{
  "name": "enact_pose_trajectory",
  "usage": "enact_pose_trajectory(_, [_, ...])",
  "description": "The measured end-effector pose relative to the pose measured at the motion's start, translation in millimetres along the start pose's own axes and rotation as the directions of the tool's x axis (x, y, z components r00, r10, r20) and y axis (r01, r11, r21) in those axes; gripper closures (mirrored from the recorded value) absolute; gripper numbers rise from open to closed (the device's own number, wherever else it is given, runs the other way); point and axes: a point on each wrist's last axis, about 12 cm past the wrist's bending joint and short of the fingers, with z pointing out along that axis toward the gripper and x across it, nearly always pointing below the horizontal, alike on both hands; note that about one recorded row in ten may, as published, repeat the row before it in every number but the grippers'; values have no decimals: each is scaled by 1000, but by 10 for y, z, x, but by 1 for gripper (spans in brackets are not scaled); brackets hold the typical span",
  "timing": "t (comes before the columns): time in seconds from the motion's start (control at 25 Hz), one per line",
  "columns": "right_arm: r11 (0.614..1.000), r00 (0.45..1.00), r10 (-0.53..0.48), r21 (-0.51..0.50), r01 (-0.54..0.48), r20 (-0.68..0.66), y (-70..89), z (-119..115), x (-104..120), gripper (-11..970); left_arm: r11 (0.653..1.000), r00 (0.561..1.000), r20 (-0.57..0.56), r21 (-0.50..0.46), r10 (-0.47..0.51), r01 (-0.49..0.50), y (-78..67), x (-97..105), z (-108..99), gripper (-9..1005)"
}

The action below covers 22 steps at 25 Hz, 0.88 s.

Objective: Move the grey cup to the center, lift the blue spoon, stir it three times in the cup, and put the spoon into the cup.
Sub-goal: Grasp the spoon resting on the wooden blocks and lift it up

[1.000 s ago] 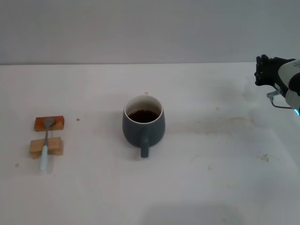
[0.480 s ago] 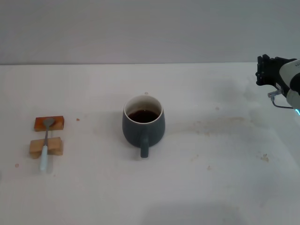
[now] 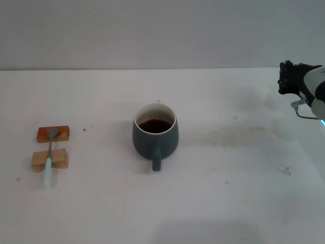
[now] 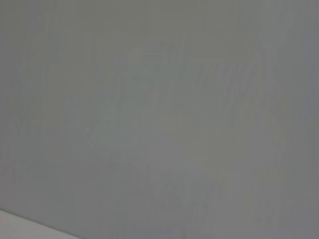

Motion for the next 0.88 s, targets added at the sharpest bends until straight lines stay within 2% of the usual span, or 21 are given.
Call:
enact_pose_trajectory(0.08, [1000,1000,0,0,0,-1,-1,0,1,890,993,998,6,102,-57,56,5,-14,7,463])
enact_pose_trajectory(0.28, [1000,1000,0,0,0,-3,-3,2,0,890,940,989,-18,310,-147,145,-17,-24,-27,464])
enact_pose_trajectory(0.44, [1000,1000,3,3,-3,-3,-8,2,-1,890,928,988,-69,341,-136,151,-56,30,-134,464])
enact_pose_trajectory(0.72, [1000,1000,6,4,-6,0,-8,12,-17,890,937,989,-136,350,56,-5,-181,120,-490,464])
enact_pose_trajectory(0.88, [1000,1000,13,10,-13,3,-16,24,-34,890,934,980,-180,358,85,-15,-211,181,-663,465])
